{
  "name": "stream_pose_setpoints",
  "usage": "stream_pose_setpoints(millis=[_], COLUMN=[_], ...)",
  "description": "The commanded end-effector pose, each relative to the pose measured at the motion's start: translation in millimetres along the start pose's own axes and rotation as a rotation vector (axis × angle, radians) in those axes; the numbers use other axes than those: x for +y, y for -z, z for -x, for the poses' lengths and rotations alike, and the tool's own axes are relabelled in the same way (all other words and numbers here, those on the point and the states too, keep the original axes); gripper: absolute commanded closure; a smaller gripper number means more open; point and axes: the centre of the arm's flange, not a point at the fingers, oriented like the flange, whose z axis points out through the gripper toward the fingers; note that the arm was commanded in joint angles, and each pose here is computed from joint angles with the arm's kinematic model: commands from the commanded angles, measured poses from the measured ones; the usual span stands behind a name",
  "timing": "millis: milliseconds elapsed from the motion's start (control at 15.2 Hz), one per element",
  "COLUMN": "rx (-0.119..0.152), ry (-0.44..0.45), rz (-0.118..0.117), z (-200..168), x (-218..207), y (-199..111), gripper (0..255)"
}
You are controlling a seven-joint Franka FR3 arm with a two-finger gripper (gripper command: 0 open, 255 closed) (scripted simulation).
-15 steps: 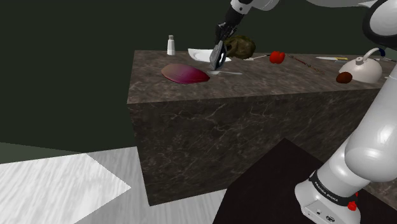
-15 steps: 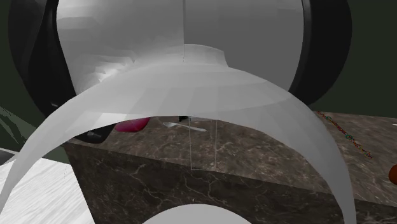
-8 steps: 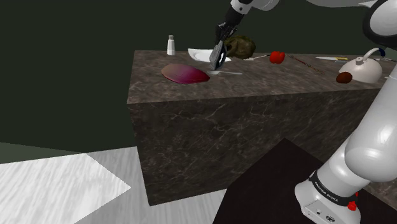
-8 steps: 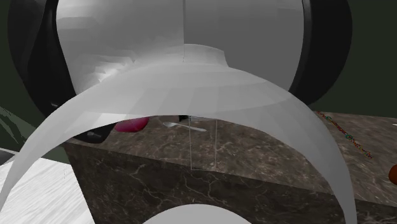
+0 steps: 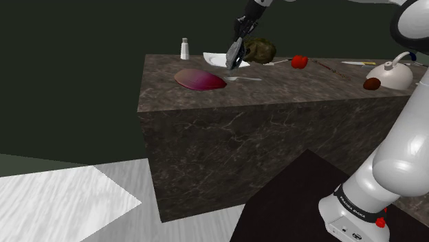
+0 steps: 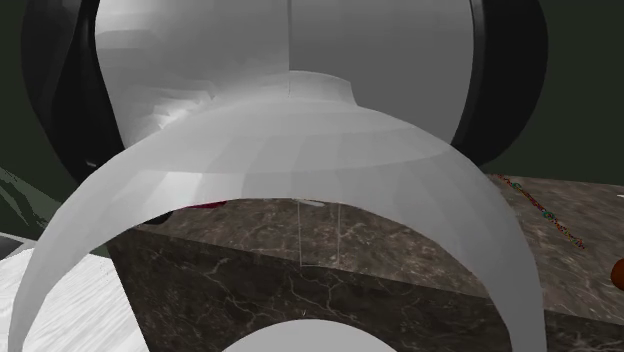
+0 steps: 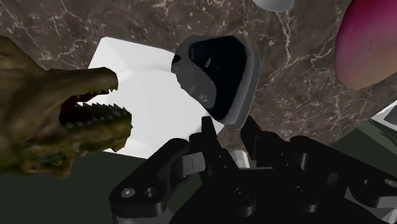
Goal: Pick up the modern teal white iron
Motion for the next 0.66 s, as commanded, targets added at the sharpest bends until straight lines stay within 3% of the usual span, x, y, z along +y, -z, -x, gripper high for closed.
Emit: stream_pose_setpoints(millis=[0, 594], rx=[0.0, 0.0], ry=[0.0, 0.0], rz=[0.0, 0.0], z=[-5.2, -20.2], x=[-0.5, -3.5], y=[10.4, 44.9], gripper=[255, 255])
